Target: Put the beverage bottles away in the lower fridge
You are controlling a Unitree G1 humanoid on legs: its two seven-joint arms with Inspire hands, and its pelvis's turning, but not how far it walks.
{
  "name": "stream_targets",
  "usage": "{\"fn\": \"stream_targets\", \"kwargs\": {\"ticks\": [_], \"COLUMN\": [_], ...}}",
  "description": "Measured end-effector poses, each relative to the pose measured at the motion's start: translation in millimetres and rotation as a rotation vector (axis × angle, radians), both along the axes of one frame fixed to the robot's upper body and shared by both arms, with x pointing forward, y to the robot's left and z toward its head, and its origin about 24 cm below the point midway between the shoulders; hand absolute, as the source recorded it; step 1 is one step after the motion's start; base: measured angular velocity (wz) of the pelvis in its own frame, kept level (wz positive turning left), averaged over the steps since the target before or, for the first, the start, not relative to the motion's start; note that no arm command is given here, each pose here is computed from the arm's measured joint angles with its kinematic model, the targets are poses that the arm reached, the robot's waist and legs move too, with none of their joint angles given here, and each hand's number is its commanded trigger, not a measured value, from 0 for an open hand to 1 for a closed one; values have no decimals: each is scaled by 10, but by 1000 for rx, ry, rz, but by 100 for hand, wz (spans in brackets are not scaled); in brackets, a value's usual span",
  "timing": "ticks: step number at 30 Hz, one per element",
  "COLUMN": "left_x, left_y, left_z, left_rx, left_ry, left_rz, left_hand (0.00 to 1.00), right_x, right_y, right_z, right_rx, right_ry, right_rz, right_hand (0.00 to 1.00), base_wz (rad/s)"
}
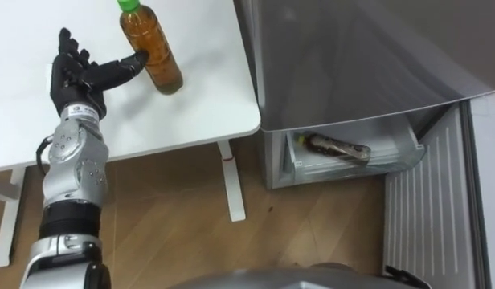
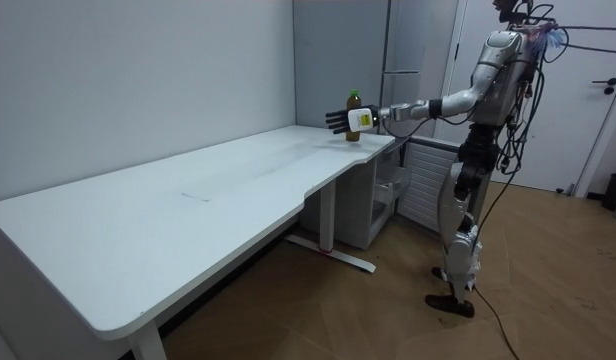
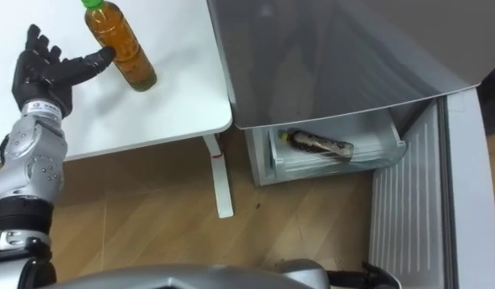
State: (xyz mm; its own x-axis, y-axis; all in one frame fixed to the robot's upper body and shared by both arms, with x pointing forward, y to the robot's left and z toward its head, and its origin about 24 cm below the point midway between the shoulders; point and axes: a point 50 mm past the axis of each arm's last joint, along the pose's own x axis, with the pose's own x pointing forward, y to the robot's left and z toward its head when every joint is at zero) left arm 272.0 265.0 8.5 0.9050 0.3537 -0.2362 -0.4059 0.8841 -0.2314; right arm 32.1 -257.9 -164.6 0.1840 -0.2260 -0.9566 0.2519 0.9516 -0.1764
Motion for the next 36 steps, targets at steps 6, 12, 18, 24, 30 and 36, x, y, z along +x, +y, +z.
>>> {"fn": "stream_targets", "kwargs": {"ticks": [6,12,18,24,30,36], "left_x": [17,99,132,196,262,276], "left_y": [27,57,44,37,-1,9], "left_z": [0,47,71,142,231,262], "left_rx": [5,13,12,24,27,34], "left_ry": [29,47,51,40,5,-8], "left_rz": [-10,-24,-49,-78,-115,-142], "left_hand": [0,0,0,0,0,0], "right_x": [-1,-44,-87,-123,-129,-154], "right_y": [-12,-17,-33,-35,-59,-90], "right_z": [2,-2,1,0,6,13], "right_rx": [-29,-37,-51,-48,-55,-63], "right_ry": [12,44,57,76,96,118], "right_rz": [10,0,-6,-10,8,50], "right_hand": [0,0,0,0,0,0], "base_wz": [0,0,0,-2,-1,-4]}}
